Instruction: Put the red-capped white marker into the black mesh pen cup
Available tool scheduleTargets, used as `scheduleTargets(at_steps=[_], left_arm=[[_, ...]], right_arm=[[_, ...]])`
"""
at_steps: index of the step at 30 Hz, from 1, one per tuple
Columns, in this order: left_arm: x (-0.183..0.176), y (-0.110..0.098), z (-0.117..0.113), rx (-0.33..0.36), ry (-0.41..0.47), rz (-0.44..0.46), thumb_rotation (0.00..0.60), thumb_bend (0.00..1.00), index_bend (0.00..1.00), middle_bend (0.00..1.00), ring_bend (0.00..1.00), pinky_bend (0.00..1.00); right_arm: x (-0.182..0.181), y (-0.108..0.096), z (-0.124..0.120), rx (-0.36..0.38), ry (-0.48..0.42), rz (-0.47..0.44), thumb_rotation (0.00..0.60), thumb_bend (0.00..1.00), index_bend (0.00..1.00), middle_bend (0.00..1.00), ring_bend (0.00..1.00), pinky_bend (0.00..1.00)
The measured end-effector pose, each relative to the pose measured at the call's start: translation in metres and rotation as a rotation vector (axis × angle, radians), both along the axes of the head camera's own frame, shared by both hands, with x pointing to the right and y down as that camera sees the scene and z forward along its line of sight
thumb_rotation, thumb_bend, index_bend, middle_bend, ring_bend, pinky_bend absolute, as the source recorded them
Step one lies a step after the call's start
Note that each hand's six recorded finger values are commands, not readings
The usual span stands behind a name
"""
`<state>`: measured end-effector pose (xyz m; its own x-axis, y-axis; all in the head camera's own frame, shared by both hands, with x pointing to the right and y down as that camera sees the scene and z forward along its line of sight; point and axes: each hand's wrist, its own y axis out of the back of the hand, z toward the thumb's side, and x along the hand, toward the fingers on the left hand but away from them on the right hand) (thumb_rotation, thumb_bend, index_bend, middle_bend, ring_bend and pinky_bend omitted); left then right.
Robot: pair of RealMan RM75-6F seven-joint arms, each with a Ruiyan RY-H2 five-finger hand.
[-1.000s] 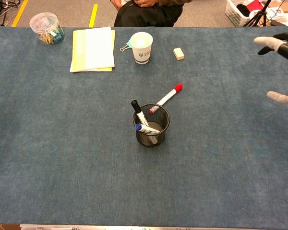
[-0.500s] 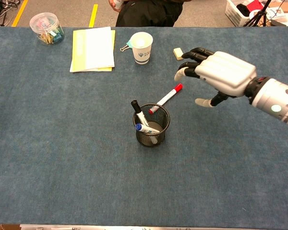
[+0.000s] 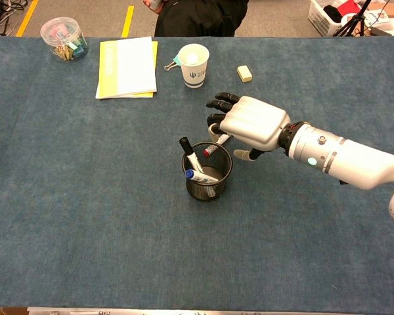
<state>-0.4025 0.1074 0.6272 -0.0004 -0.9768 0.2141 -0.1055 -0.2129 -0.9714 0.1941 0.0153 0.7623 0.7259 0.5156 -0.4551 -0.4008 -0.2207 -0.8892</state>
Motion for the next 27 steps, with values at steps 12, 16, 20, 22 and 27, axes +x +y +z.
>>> scheduleTargets(at_steps=[12, 16, 20, 22, 27], left_arm=[[-0.004, 0.000, -0.001, 0.002, -0.002, -0.009, 0.600, 0.15, 0.18, 0.18, 0.17, 0.15], [-0.005, 0.000, -0.002, 0.002, -0.002, -0.012, 0.600, 0.15, 0.18, 0.18, 0.17, 0.15], [-0.006, 0.000, -0.002, 0.002, -0.004, -0.013, 0.600, 0.15, 0.18, 0.18, 0.17, 0.15], [-0.008, 0.000, -0.002, 0.003, -0.005, -0.016, 0.600, 0.15, 0.18, 0.18, 0.17, 0.15], [-0.009, 0.000, -0.002, 0.001, -0.006, -0.019, 0.600, 0.15, 0.18, 0.18, 0.17, 0.15]], right_arm=[[-0.012, -0.003, 0.016, 0.023, 0.019, -0.001, 0.600, 0.25, 0.41, 0.27, 0.04, 0.00], [-0.016, -0.007, 0.019, 0.028, 0.014, 0.012, 0.600, 0.26, 0.42, 0.28, 0.04, 0.00], [-0.020, -0.009, 0.022, 0.026, 0.004, 0.024, 0.600, 0.26, 0.43, 0.28, 0.04, 0.00], [-0.022, -0.009, 0.024, 0.025, 0.004, 0.026, 0.600, 0.26, 0.43, 0.28, 0.04, 0.00], [-0.026, -0.008, 0.029, 0.022, 0.010, 0.026, 0.600, 0.26, 0.45, 0.28, 0.04, 0.00]])
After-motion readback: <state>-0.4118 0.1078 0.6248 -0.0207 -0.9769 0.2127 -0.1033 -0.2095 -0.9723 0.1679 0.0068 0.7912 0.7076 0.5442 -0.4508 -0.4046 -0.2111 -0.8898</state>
